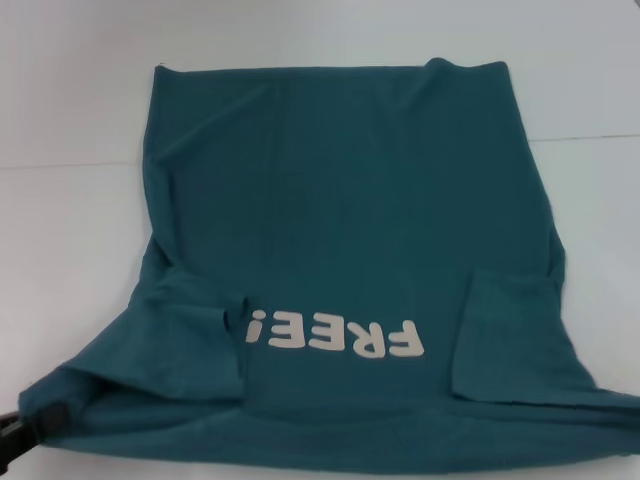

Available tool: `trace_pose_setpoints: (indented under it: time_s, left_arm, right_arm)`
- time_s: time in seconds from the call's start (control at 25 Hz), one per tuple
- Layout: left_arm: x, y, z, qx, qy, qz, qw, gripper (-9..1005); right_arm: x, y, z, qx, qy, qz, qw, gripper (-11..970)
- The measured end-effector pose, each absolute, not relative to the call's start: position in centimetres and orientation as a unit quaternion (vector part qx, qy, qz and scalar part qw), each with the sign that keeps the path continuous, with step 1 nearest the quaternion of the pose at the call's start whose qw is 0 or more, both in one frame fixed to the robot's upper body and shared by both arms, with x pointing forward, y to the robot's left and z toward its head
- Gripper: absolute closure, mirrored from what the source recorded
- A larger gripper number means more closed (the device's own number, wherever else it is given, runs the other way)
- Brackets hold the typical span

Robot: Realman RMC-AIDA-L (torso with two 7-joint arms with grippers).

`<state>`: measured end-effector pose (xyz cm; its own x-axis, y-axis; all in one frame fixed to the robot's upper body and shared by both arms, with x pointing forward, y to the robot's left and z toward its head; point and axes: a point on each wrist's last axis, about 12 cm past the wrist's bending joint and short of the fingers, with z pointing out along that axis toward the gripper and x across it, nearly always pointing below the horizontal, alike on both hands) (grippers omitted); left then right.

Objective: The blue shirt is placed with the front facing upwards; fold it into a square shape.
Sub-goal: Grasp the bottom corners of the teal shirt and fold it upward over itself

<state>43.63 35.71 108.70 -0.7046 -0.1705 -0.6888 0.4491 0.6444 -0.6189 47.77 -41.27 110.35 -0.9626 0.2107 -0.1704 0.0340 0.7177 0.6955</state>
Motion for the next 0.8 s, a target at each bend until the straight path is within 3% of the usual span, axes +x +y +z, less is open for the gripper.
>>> trace_pose_setpoints:
  time_s: [0.4, 0.8]
  left_arm:
    - [41.1, 36.0, 107.2, 0.060, 0.815, -0.440, 0.371, 952]
    - [39.9, 35.7, 106.7, 0.058, 0.810, -0.462, 0.355, 950]
  right_arm:
    - [48.1, -41.4, 110.7, 0.065, 0.919, 0.369, 0.124, 938]
    - [46.3, -41.9, 109.6, 0.085, 0.916, 0.373, 0.118, 937]
